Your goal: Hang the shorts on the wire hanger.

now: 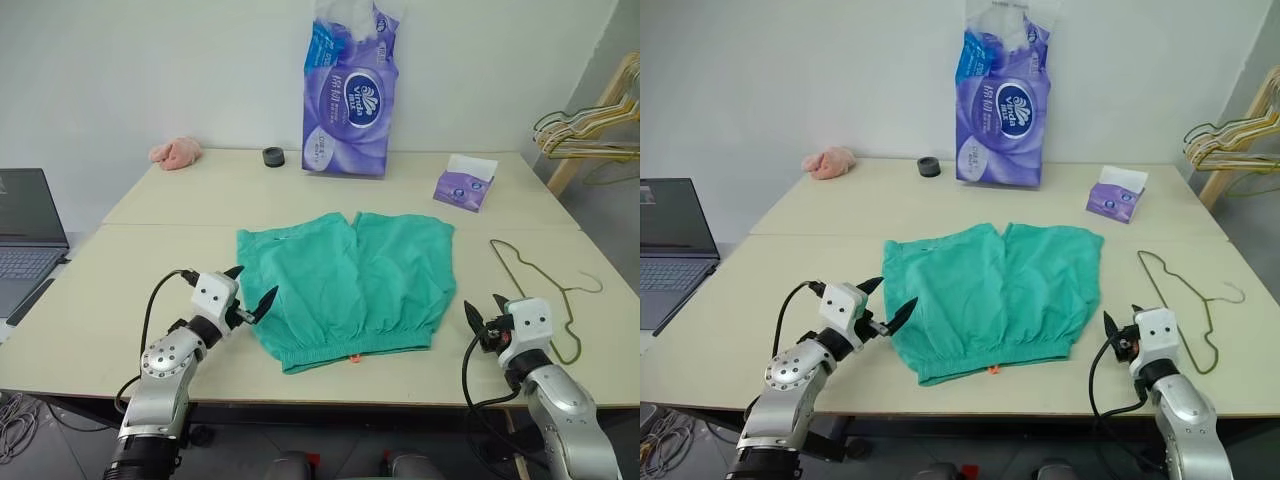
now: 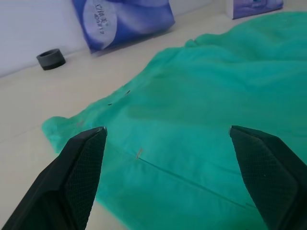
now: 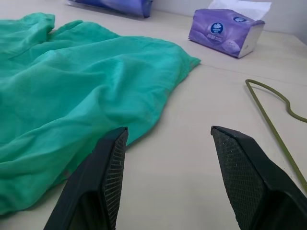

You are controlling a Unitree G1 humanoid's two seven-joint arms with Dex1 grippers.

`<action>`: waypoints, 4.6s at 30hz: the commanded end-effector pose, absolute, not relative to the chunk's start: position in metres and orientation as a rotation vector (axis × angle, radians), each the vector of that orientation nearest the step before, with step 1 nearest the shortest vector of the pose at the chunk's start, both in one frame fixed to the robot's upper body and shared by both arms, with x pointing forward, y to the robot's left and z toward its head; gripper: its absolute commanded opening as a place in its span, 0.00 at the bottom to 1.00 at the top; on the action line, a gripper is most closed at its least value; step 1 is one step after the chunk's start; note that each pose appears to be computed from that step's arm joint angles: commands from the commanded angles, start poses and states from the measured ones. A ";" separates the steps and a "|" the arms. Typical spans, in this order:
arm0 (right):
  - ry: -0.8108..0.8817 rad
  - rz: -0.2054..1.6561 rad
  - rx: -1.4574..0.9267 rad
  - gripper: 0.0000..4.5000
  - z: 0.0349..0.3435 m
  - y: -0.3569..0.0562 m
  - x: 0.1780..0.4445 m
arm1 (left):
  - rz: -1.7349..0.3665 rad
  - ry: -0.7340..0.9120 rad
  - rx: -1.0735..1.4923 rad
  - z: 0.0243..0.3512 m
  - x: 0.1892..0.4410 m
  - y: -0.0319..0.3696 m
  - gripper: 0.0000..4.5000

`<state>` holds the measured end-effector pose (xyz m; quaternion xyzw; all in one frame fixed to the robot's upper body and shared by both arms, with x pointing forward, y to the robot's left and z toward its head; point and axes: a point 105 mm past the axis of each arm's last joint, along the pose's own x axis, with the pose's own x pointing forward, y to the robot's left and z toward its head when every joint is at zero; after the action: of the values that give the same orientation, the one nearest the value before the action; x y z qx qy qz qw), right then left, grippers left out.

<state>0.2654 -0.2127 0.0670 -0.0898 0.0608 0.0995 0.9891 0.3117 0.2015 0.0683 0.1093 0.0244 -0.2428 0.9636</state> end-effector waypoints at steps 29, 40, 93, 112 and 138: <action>0.660 0.411 0.289 0.66 0.065 -0.151 0.270 | -1.145 0.243 0.271 0.129 0.298 0.182 0.98; 0.732 0.531 0.373 0.01 0.069 -0.131 0.280 | -1.258 0.328 0.285 0.123 0.279 0.182 1.00; 0.013 0.938 -0.960 0.71 0.131 -0.143 0.260 | -1.147 0.374 0.429 0.100 0.310 0.224 1.00; 0.038 0.828 -1.289 0.71 0.065 -0.136 0.258 | -1.183 0.401 0.517 0.093 0.317 0.231 1.00; -0.058 0.845 -1.268 0.00 0.065 -0.124 0.259 | -1.041 0.418 0.499 0.106 0.328 0.251 0.99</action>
<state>0.2551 -0.1193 0.0548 -0.5722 -0.0158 0.3964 0.7178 0.3222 0.2505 0.0940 0.2200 0.2162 -0.4913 0.8146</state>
